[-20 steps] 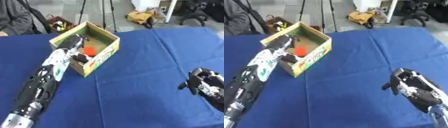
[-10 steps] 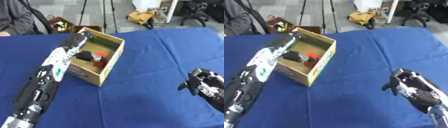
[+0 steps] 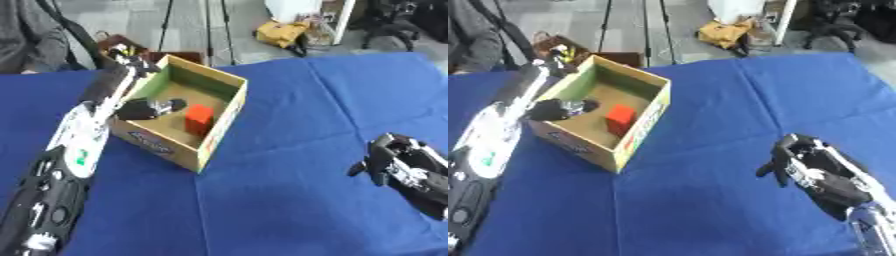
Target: Pick up objects on the table and place them in the box.
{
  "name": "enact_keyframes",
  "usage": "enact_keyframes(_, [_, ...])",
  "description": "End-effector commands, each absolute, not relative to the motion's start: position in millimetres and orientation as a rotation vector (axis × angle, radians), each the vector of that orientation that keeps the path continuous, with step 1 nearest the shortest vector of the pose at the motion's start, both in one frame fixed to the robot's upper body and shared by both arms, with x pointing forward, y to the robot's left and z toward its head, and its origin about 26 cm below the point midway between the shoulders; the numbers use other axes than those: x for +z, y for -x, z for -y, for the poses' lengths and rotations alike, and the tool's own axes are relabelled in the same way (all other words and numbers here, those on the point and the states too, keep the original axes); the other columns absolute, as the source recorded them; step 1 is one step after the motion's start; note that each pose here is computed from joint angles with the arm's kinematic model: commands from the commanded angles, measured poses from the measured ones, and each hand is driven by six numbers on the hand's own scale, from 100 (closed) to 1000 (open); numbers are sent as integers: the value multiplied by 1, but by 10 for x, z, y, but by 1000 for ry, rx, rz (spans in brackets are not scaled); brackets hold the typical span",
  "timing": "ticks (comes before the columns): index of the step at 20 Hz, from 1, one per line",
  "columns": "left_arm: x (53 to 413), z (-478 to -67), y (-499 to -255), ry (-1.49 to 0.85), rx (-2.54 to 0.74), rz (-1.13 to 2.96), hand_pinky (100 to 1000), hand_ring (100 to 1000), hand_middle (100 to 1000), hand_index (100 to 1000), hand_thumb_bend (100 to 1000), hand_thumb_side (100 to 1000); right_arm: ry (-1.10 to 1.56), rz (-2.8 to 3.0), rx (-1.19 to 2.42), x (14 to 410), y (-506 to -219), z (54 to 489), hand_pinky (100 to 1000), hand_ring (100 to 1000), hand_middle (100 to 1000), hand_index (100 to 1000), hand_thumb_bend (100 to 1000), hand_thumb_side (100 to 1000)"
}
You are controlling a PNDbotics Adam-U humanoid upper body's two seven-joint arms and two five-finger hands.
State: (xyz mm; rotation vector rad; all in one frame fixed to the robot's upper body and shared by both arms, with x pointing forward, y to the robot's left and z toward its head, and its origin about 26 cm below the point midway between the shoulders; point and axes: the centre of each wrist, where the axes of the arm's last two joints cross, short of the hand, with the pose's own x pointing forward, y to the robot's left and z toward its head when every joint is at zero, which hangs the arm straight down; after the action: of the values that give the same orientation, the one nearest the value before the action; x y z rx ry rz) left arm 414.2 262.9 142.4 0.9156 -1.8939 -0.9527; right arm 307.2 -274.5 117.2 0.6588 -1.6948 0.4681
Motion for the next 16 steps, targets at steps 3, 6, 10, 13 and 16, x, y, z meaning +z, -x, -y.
enact_keyframes(3, [1535, -2742, -3876, -956, -764, 2013, 726, 619, 608, 709, 784, 843, -635, 1719, 482, 1253, -3085, 2784, 592, 313, 345, 385, 100, 144])
enact_keyframes(6, [1497, -2740, -3713, -951, -655, 2032, 711, 608, 595, 702, 765, 851, -634, 1722, 484, 1261, -3088, 2782, 592, 314, 345, 385, 100, 144])
enact_keyframes(10, [1489, -2667, -3505, -927, -522, 2062, 707, 604, 591, 702, 761, 859, -632, 1724, 482, 1262, -3089, 2786, 592, 314, 345, 385, 100, 145])
enact_keyframes(13, [1518, -2620, -3395, -893, -448, 2064, 706, 604, 590, 703, 757, 861, -632, 1723, 484, 1264, -3090, 2785, 592, 314, 345, 385, 100, 145])
enact_keyframes(16, [1550, -2606, -3332, -844, -403, 2061, 704, 604, 589, 702, 755, 863, -629, 1722, 482, 1258, -3089, 2790, 592, 313, 345, 385, 100, 145])
